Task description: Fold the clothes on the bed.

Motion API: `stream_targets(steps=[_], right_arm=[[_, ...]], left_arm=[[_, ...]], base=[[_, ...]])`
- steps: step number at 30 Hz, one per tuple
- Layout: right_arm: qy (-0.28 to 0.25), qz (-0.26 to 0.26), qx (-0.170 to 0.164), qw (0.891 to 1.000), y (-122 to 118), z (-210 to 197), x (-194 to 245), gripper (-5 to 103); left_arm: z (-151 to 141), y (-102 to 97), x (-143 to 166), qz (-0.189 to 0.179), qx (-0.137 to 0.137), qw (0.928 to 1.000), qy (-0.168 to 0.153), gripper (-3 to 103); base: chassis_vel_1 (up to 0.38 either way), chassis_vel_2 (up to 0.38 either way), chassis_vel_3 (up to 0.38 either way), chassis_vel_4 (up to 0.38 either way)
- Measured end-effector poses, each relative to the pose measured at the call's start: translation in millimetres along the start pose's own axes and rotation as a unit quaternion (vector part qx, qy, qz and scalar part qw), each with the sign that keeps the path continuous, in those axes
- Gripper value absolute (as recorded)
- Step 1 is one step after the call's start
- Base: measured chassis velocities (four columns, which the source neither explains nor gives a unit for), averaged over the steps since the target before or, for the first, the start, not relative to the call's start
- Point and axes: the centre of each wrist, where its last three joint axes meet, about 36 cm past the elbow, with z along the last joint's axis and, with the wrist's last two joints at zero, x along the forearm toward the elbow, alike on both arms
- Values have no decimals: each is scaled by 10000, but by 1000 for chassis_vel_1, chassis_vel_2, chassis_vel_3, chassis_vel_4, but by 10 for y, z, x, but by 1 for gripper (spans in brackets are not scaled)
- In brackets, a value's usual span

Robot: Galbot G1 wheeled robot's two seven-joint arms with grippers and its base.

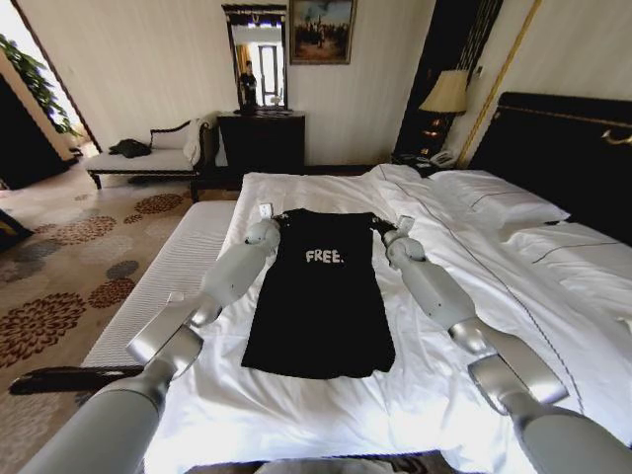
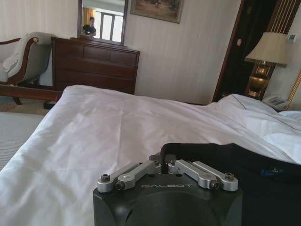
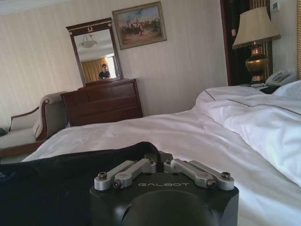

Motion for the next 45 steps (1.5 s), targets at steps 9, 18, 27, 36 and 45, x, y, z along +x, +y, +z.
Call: stream_targets(steps=[9, 18, 27, 36, 45], right_arm=[[-254, -83, 152, 9995, 118, 311, 673, 2], [-222, 5, 366, 9991, 35, 707, 1431, 2], [-273, -49, 622, 9977, 81, 946, 2162, 2], [-47, -44, 543, 9985, 244, 1338, 2796, 2], [-26, 4, 520, 9986, 292, 1496, 3197, 2]], left_arm=[[486, 65, 714, -46, 123, 9997, -229, 1], [1104, 256, 1452, -83, 7, 9999, -144, 1], [1471, 298, 2149, -20, -85, 9999, -99, 1], [1715, 351, 2712, 11, -352, 9994, -44, 1], [2019, 405, 3194, -36, -639, 9978, 175, 1]], base=[[0, 0, 0, 0], [0, 0, 0, 0], [0, 0, 0, 0], [0, 0, 0, 0], [0, 0, 0, 0]])
